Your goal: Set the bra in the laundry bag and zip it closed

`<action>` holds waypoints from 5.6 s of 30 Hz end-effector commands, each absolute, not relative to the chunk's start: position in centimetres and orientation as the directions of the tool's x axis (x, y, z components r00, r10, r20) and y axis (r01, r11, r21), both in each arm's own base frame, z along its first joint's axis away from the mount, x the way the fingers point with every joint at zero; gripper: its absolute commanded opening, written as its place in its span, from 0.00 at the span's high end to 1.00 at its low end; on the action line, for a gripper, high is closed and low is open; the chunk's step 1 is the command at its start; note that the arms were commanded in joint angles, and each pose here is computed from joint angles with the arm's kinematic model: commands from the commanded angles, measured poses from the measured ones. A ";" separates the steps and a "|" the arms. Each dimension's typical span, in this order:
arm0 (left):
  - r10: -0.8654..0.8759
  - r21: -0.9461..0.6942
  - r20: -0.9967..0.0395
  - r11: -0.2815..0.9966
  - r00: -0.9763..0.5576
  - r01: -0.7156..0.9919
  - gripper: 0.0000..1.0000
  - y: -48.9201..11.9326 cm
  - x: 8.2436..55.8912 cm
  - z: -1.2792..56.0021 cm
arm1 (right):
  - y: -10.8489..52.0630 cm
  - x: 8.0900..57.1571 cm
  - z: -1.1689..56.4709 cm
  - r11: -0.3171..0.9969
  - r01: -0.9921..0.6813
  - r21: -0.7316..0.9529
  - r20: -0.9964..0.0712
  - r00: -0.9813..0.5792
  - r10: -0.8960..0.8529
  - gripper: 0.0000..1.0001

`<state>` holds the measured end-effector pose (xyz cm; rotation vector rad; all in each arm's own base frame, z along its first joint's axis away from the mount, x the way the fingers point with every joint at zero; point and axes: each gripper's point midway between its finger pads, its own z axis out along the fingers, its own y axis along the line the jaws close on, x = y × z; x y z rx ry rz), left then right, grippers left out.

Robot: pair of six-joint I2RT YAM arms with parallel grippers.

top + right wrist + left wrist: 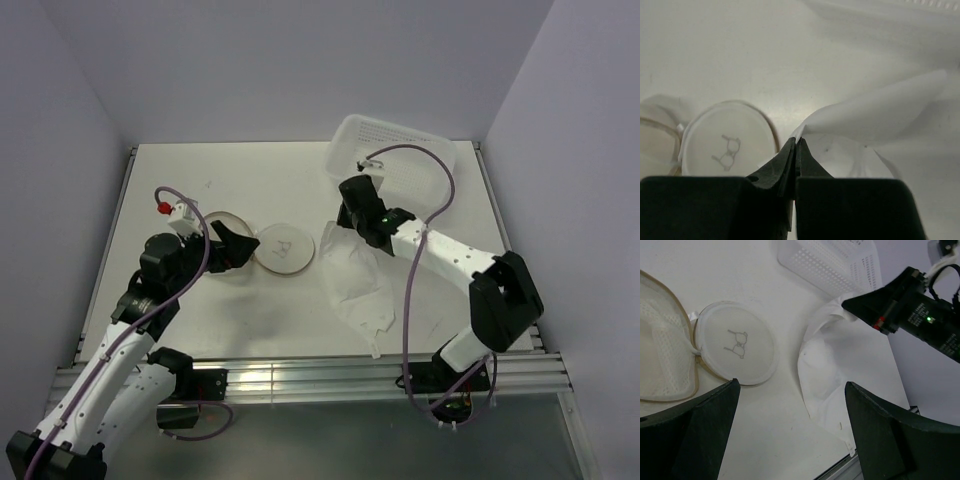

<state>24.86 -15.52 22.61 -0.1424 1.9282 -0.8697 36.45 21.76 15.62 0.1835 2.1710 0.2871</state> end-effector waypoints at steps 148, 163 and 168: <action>-0.232 -0.506 -0.753 0.802 -0.616 0.317 0.12 -34.7 29.8 12.5 | 11.1 32.6 4.4 0.767 0.183 0.614 -0.509 -0.651 0.563 0.18; -0.164 -0.424 -0.737 0.868 -0.656 0.260 0.15 -35.2 39.4 9.7 | 9.8 30.9 3.0 0.755 0.263 0.601 -0.497 -0.617 0.610 0.58; -0.058 -0.423 -0.704 0.835 -0.708 0.352 0.17 -37.6 39.8 8.4 | 9.4 30.9 3.6 0.764 0.255 0.592 -0.524 -0.599 0.606 0.56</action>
